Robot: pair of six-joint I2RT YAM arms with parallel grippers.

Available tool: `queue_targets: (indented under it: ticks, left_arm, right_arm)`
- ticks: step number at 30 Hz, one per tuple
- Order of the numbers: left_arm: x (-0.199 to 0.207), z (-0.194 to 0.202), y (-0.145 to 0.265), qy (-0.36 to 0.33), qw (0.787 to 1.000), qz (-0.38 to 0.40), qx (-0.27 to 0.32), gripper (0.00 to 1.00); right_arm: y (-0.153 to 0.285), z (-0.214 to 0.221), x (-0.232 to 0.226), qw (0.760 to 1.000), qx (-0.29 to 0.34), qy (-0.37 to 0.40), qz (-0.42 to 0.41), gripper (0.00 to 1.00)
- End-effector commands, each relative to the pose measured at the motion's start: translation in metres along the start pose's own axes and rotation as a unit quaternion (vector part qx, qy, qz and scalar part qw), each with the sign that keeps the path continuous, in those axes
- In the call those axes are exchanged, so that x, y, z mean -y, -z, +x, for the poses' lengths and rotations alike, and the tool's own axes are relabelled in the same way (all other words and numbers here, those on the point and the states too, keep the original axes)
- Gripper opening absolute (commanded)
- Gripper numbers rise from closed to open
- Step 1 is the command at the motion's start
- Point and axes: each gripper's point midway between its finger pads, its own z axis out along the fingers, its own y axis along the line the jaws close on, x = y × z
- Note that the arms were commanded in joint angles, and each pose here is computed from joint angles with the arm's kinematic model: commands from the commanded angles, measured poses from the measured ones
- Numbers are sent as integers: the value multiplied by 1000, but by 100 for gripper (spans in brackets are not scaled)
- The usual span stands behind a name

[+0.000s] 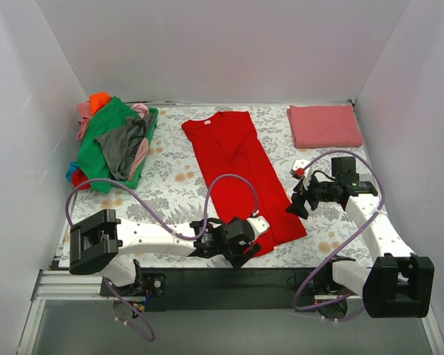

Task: Fold and stack the t-shirts
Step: Fold the tshirt

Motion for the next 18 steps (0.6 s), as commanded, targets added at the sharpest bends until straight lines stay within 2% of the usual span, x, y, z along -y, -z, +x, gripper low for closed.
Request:
queue_targets:
  ticks: [1,7,18]
  left_arm:
    - [5,-27,13,-6,999,-3,35,66]
    - [14,-21,-9,-38,999,15,10,62]
    - [0,18,-37,-61,996,-18,-57,50]
  right_arm:
    - [0,-7,3,1000,18,12,-2,88]
    - [1,-5,5,1000,16,5,0,88]
    - [0,0,3,1000,11,-3,-8,88]
